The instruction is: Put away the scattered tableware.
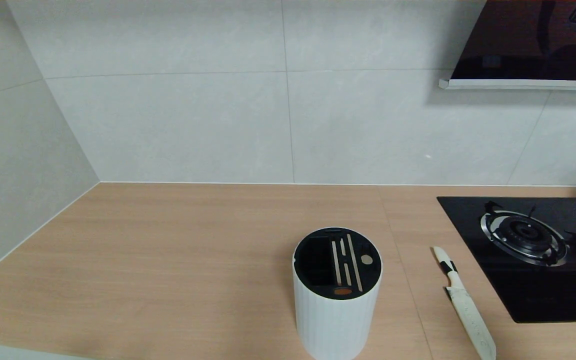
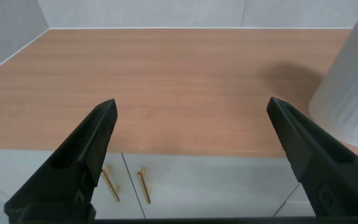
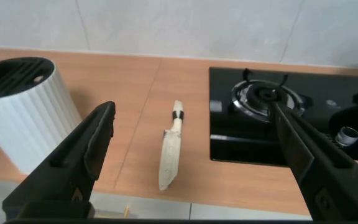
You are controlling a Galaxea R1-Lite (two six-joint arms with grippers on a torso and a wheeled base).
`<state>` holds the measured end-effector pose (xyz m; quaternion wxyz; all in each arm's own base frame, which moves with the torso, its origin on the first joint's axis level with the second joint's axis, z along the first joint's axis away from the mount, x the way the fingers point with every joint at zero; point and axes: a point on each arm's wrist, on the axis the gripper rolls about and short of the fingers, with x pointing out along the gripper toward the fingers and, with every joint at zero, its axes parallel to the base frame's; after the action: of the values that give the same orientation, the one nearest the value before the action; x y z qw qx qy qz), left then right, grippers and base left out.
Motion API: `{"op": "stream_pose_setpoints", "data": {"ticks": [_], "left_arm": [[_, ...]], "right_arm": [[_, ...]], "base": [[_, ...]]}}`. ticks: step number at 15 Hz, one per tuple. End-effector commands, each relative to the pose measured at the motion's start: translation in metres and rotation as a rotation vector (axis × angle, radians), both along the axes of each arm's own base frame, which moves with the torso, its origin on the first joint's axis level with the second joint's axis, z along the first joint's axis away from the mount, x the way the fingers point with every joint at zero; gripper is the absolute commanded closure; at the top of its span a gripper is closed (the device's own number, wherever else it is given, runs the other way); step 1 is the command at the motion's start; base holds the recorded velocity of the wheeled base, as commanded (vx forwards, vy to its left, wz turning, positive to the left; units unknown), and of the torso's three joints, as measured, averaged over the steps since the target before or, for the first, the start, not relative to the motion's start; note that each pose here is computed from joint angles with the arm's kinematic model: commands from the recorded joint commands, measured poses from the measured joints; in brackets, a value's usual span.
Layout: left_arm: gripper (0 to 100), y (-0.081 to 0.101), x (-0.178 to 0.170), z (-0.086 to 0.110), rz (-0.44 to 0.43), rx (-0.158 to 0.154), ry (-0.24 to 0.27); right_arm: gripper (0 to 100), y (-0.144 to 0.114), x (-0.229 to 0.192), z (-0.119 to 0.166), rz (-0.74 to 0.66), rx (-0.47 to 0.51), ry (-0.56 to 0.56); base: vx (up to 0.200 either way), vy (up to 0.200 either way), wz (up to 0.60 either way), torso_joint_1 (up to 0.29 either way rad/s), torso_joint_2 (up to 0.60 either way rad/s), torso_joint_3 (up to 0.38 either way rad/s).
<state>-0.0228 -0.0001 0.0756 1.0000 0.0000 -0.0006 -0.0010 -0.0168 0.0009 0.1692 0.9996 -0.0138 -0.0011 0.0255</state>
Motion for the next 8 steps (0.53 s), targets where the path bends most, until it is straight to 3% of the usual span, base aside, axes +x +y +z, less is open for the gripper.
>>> {"op": "stream_pose_setpoints", "data": {"ticks": [1,8], "left_arm": [[0,0.000,0.000,0.000,0.000,0.000,0.000],[0,0.000,0.000,0.000,0.000,0.000,0.000]], "right_arm": [[0,0.001,0.043,0.038,0.013,0.001,0.140],[0,0.016,0.115,0.083,0.146,0.003,0.251]], "base": [[0.000,0.000,0.00,0.000,0.00,0.000],[0.000,0.000,0.00,0.000,0.00,0.000]]}}
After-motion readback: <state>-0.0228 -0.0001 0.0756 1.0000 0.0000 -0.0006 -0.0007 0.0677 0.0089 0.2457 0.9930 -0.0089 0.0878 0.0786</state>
